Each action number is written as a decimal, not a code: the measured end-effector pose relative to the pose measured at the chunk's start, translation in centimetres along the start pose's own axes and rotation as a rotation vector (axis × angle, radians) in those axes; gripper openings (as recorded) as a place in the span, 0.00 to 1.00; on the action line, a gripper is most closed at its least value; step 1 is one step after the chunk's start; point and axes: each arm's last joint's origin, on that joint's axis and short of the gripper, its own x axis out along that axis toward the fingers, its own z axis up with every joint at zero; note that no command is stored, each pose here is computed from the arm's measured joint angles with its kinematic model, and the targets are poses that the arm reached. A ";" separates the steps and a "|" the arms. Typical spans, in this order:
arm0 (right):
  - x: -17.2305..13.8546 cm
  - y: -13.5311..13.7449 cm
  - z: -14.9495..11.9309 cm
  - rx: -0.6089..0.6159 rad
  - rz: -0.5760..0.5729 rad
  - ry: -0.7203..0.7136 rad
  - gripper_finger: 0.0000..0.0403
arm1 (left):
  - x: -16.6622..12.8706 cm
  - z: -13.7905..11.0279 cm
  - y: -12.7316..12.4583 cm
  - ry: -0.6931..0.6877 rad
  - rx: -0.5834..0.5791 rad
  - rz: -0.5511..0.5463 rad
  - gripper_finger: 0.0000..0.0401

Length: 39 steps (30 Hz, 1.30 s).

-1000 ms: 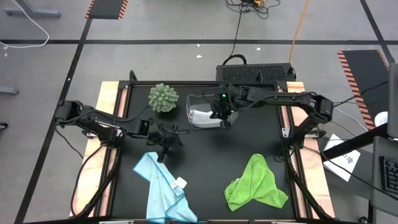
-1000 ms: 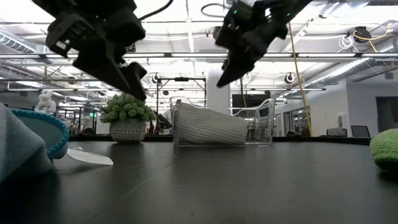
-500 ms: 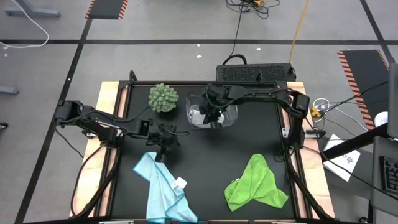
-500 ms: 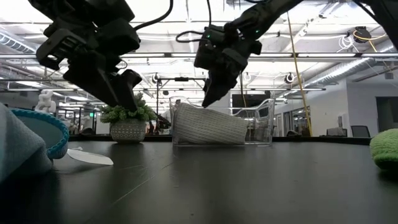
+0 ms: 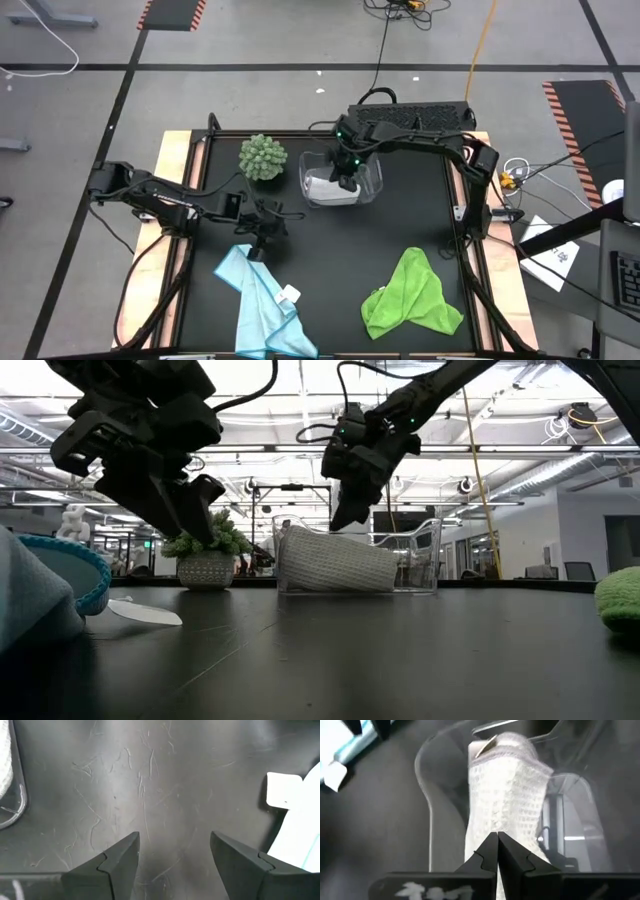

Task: Fold microfiber towels
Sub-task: Put the folded gray towel into the transparent bin

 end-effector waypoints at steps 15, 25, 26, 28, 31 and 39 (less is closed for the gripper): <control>1.2 3.4 1.2 -0.071 0.046 0.037 0.00 | 0.0 0.0 0.0 0.000 0.005 0.002 0.61; 4.1 0.8 -0.3 0.021 0.083 0.091 0.00 | 0.0 -0.1 0.0 0.008 -0.018 0.001 0.61; 4.5 0.6 -0.5 0.023 0.068 0.101 0.00 | 0.0 -0.1 0.0 0.009 -0.015 0.001 0.61; 5.0 0.1 -0.8 0.035 0.039 0.136 0.00 | 0.0 -0.1 0.0 0.009 -0.009 0.001 0.61; 5.2 -0.2 -0.8 0.030 0.000 0.153 0.00 | 0.0 -0.1 0.0 0.010 0.003 0.000 0.61; 4.5 -0.5 0.5 0.014 -0.017 0.108 0.00 | 0.0 -0.2 0.0 0.019 0.006 -0.001 0.61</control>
